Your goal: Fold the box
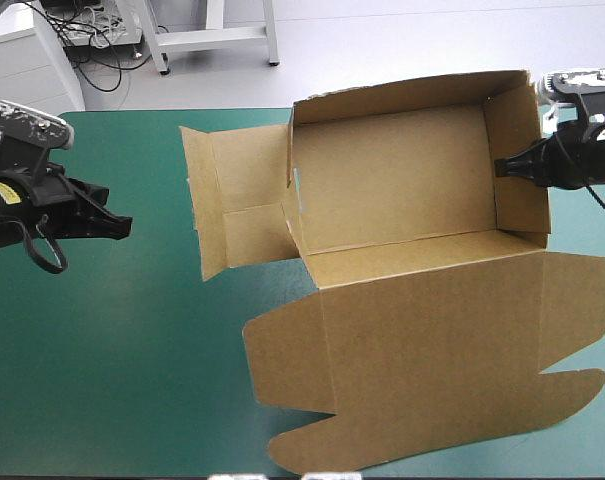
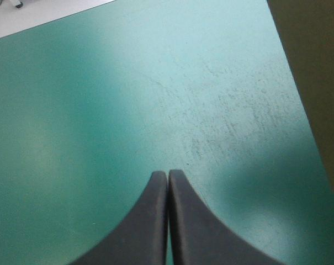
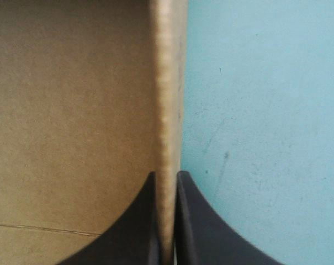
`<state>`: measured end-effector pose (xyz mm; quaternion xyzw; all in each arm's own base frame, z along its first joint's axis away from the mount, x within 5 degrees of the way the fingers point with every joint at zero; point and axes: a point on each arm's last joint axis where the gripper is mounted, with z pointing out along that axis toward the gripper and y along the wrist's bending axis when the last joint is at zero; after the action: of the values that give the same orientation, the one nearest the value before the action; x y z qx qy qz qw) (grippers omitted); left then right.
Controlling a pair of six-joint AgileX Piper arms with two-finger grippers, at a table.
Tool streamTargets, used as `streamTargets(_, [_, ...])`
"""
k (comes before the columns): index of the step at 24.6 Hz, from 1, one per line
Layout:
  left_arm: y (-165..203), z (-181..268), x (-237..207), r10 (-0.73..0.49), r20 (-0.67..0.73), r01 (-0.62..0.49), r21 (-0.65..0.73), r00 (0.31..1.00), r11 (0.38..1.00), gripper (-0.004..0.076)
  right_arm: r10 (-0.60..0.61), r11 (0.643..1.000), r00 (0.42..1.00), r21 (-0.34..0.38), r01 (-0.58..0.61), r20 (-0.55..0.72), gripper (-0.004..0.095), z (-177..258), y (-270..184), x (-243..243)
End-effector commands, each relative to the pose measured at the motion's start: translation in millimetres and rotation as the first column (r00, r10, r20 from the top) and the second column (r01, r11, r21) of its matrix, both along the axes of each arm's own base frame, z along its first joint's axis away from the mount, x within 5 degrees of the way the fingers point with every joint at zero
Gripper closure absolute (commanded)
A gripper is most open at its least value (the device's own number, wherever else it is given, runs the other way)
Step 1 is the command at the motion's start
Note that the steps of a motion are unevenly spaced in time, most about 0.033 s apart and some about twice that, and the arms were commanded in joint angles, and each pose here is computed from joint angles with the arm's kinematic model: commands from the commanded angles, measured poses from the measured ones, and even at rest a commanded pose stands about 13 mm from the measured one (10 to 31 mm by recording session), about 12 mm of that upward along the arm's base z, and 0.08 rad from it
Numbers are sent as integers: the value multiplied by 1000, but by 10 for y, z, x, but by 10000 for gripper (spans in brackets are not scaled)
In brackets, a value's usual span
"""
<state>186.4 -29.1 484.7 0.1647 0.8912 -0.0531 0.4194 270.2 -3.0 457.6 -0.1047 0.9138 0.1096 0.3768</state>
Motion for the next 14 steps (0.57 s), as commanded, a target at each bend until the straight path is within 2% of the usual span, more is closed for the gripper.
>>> streamTargets(1, [146, -28, -19, -42, 0, 41, -168, 999, 985, 728, 12, 999, 998, 43, -15, 69, 931, 201, 45, -146])
streamTargets(5, [395, -532, 140, -84, -24, 65, -432, 996, 899, 728, 25, 996, 997, 83, -31, 73, 931, 215, 82, -148])
streamTargets(9, [474, -1066, 257, -91, -19, 64, -570, 996, 819, 729, 31, 995, 997, 94, -38, 76, 931, 220, 93, -149])
streamTargets(12, [520, -1544, 328, 19, -114, -91, -672, 993, 735, 733, 32, 995, 997, 93, -39, 77, 931, 220, 93, -149])
streamTargets(14, [509, -1806, 360, 16, -172, -140, -740, 985, 657, 731, 34, 994, 996, 97, -41, 77, 931, 222, 96, -150])
